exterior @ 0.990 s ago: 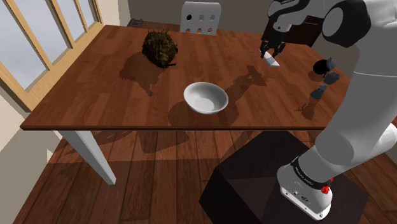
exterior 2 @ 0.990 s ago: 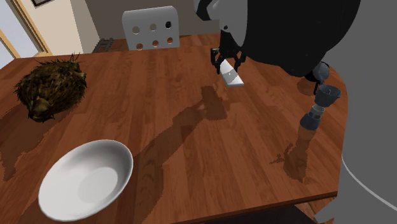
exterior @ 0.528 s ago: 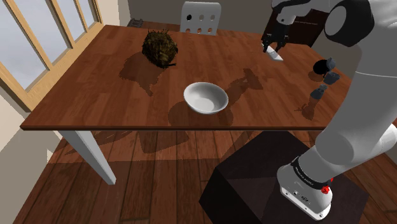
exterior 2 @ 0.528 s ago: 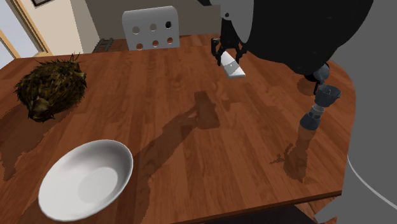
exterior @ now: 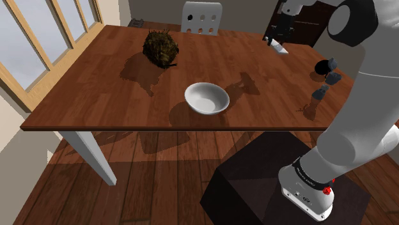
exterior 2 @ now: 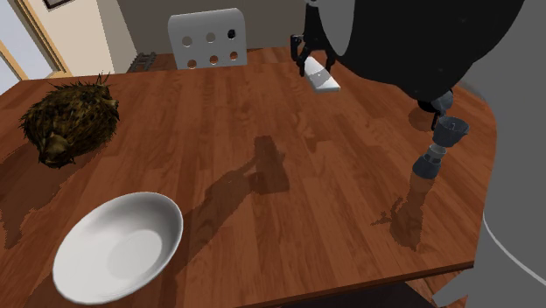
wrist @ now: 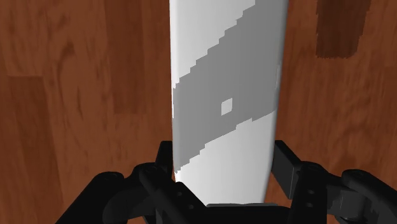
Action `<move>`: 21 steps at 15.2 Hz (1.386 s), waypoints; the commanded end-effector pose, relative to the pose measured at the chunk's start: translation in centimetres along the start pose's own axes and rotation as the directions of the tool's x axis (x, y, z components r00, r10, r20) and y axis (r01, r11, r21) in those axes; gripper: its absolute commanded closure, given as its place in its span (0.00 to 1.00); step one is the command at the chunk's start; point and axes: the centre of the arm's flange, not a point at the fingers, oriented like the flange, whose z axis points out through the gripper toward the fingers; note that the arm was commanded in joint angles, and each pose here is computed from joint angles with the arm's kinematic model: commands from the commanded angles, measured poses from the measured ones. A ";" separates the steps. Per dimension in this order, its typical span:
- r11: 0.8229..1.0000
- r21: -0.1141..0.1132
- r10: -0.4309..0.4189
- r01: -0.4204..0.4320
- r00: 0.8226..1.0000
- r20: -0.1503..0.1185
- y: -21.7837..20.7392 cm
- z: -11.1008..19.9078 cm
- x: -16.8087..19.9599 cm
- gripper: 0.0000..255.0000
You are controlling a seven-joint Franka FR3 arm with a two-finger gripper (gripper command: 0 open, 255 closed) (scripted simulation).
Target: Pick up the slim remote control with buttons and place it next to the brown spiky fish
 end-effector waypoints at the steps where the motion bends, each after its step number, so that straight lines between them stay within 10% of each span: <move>1: 1.000 0.000 0.000 0.000 1.000 0.000 0.1 -1.0 0.0 1.00; 13: 1.000 0.000 0.000 0.000 1.000 0.000 0.2 -6.9 -0.1 1.00; 21: 1.000 0.000 0.000 0.000 1.000 0.000 -9.7 -7.0 -3.7 1.00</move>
